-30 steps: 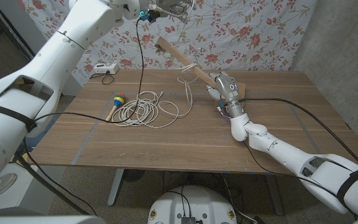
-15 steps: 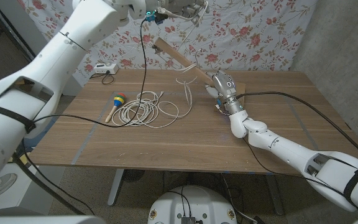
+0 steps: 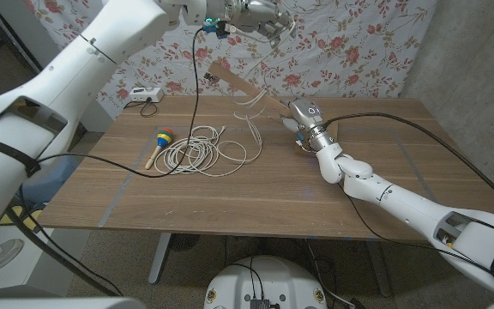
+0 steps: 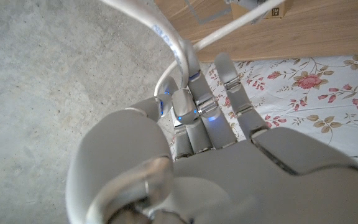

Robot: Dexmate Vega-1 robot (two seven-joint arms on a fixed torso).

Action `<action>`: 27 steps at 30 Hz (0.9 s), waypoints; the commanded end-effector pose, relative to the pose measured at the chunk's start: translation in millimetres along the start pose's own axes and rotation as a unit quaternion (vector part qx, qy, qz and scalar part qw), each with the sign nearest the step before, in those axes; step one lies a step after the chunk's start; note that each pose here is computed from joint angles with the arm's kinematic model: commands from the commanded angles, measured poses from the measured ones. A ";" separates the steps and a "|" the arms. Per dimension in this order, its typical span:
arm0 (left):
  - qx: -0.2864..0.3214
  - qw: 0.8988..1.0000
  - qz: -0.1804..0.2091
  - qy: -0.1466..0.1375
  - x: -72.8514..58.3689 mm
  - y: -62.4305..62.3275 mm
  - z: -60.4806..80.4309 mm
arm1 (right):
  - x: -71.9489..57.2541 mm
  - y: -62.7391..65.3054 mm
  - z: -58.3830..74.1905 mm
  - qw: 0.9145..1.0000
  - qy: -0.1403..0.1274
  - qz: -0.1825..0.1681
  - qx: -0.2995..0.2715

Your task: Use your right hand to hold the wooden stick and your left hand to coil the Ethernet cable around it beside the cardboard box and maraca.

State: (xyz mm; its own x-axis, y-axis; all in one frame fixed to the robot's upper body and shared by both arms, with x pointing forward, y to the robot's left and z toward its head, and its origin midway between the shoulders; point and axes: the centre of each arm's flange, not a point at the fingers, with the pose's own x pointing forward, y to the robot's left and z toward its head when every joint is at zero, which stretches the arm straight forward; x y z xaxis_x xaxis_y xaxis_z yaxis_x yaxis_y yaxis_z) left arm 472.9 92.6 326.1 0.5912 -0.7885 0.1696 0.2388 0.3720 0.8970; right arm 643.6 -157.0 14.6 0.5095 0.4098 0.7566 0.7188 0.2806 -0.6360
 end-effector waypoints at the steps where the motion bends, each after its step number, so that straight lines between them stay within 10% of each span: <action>1: 0.106 0.986 -0.103 0.073 2.2 -20.3 6.9 | 9.5 -23.5 7.7 1.000 0.009 0.023 -0.003; 10: 0.197 0.969 -0.107 0.105 -3.7 -33.6 17.5 | 10.5 -23.2 6.9 1.000 0.013 0.013 0.003; 19: 0.311 0.930 -0.124 0.149 -11.4 -42.2 25.7 | 13.0 -22.3 7.6 1.000 0.015 -0.002 0.012; 27: 0.318 0.925 -0.152 0.143 -13.8 -39.0 21.8 | 15.5 -20.6 9.6 1.000 0.015 -0.005 0.015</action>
State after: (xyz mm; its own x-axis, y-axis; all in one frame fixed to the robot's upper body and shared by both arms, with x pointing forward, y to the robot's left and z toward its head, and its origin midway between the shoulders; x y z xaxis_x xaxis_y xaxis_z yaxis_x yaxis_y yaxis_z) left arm 442.1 73.4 300.6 0.7431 -0.6611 -0.1032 0.0164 -0.1362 0.9906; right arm 630.0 -151.9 35.2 0.5260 0.3893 0.7562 0.7067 0.2947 -0.6433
